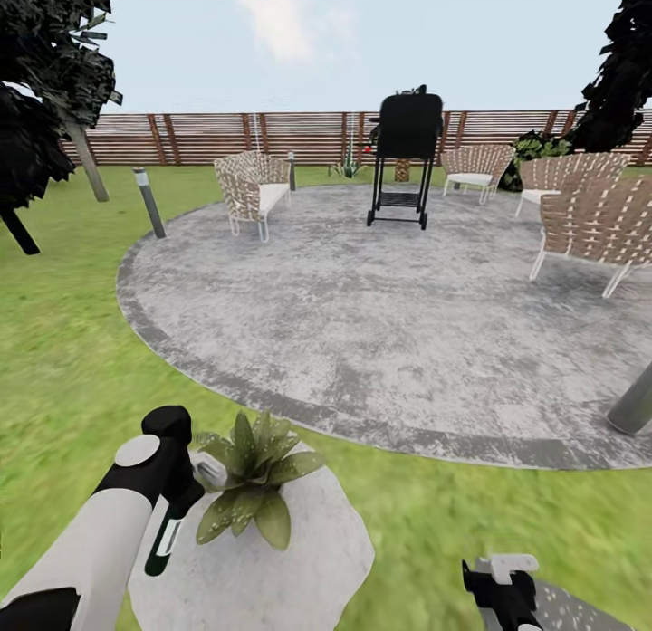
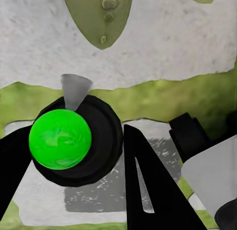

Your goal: Pick up the pesticide atomizer in the garden and spray insectifuge to fully cover both potted plants in the garden.

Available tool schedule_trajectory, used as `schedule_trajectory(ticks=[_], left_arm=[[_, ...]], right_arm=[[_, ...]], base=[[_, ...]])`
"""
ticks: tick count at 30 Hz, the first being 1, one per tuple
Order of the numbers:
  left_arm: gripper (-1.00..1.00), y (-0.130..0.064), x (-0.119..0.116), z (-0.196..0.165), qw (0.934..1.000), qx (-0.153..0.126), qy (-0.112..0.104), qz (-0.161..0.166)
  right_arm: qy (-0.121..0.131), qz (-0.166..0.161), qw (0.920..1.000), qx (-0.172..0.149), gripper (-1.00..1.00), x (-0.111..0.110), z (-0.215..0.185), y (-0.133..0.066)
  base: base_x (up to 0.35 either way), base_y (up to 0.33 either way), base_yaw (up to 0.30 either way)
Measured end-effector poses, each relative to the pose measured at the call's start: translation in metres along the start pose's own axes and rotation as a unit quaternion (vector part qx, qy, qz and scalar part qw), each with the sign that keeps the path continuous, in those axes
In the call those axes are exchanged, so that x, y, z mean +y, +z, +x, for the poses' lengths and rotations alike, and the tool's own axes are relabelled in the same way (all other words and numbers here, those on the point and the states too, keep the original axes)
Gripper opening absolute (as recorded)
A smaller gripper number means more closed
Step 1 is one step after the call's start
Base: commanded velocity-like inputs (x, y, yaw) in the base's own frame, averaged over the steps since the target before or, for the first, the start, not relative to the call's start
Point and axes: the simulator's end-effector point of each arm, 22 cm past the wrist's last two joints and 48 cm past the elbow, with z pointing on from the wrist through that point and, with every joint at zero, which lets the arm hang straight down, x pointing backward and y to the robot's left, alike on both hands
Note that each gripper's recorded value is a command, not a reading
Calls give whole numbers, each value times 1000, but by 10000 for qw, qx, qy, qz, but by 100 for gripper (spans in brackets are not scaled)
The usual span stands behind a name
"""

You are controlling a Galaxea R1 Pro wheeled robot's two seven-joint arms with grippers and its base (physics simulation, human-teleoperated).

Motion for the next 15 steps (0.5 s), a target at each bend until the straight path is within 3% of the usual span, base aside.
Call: schedule_trajectory(ticks=[5,11,15], left_arm=[[-100,-2,-2,-4,10000,-44,15,23],[-100,-26,7,-23,9996,-249,41,-109],[-100,-29,10,-25,9995,-257,76,-149]], right_arm=[[5,4,10000,1,100,0,0,0],[3,10,10000,2,100,-1,0,0],[3,9,10000,7,100,-1,1,0]], base=[[200,-243,260],[154,-285,39],[70,-75,38]])
